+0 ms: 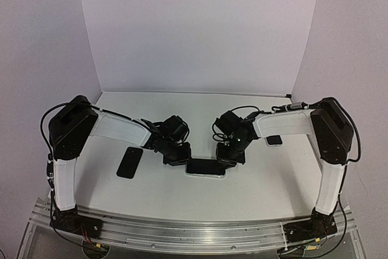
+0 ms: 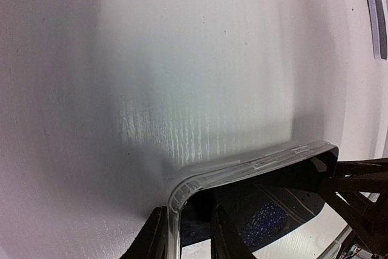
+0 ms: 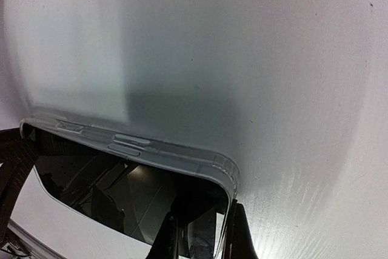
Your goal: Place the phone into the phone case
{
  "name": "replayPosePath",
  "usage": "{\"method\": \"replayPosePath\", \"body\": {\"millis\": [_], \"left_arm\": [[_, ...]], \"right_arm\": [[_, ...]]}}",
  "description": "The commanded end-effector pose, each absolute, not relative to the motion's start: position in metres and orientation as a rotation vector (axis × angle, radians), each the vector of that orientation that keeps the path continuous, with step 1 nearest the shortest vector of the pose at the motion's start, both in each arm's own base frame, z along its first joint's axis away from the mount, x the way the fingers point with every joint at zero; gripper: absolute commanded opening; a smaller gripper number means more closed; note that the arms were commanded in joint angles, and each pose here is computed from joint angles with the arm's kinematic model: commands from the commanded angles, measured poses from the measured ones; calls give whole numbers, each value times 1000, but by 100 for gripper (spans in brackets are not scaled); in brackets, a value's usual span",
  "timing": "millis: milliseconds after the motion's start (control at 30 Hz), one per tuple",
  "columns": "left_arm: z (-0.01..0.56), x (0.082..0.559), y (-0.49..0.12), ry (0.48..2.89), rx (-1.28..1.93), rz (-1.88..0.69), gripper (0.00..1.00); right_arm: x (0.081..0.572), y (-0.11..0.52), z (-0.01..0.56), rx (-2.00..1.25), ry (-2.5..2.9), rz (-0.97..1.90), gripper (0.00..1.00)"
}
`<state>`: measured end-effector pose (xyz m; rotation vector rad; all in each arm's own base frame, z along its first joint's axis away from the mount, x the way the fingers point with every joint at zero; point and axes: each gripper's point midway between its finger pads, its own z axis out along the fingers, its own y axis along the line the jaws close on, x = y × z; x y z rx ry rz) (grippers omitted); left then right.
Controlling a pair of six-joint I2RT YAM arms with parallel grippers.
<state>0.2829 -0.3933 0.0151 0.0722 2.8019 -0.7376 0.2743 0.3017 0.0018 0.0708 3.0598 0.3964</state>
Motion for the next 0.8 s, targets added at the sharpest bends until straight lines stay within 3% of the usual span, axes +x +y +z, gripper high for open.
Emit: {"method": "replayPosePath", "body": {"millis": [0,233,500,767], "left_arm": [[-50,221,-354,3079,143,-449,24],[-51,219,-352,3095,126,-438,24],[-48,218,-356,3112,126,-452,24],[-52,218,-350,3131,128,-380,24]], "right_arm": [[182,276,-104,-162,3344,206,4],[156,253,-132,-316,3396,52,0],[134,270,-156,-562,3405,-36,0],[104,236,-187,-518,3489,-232,0]]}}
